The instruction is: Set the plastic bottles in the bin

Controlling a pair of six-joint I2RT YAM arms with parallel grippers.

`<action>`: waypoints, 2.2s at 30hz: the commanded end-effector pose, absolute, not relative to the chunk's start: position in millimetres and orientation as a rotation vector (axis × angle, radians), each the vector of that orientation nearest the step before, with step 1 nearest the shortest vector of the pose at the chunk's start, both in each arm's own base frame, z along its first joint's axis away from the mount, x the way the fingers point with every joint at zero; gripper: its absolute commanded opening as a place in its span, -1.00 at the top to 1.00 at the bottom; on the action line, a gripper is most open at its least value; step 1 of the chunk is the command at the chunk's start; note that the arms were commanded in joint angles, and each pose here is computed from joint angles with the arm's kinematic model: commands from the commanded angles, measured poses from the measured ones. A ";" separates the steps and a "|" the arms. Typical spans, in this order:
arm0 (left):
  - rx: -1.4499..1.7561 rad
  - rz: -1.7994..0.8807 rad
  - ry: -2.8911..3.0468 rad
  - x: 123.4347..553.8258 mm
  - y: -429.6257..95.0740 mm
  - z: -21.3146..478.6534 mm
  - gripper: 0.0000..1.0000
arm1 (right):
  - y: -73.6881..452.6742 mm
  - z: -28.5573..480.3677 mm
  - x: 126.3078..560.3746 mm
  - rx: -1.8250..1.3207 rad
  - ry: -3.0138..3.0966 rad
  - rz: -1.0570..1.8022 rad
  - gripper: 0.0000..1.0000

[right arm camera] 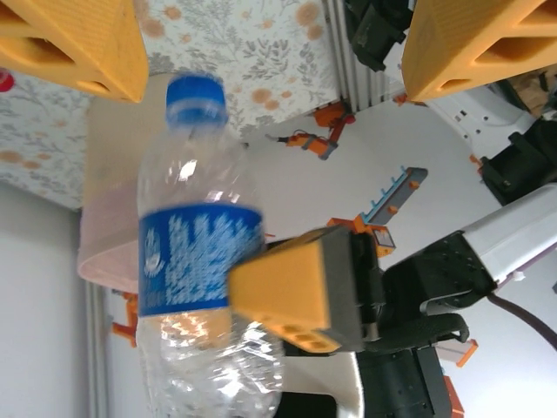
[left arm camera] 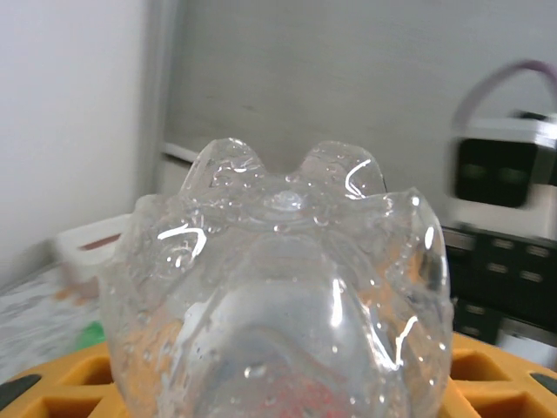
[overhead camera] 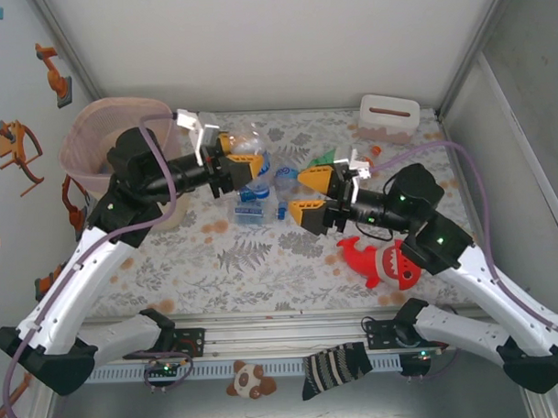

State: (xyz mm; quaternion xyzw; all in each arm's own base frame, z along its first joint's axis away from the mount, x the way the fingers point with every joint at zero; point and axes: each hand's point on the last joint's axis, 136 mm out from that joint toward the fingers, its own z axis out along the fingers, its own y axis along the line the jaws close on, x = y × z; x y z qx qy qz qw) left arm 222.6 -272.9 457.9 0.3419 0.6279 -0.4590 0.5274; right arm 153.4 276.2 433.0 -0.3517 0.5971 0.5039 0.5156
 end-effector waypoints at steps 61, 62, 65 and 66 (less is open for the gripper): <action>-1.890 0.207 2.143 385.4 75.1 195.0 0.32 | 249.4 409.9 169.2 -0.733 1.506 1.015 -0.50; -1.907 0.208 2.154 385.0 74.4 189.2 0.30 | 247.9 409.6 168.9 -0.728 1.504 1.012 -0.50; -1.950 0.206 2.178 383.6 72.0 176.3 0.16 | 245.1 408.4 168.8 -0.718 1.503 1.004 -0.51; -1.958 0.201 2.188 384.0 70.3 173.1 0.12 | 244.3 408.7 169.0 -0.714 1.503 1.001 -0.51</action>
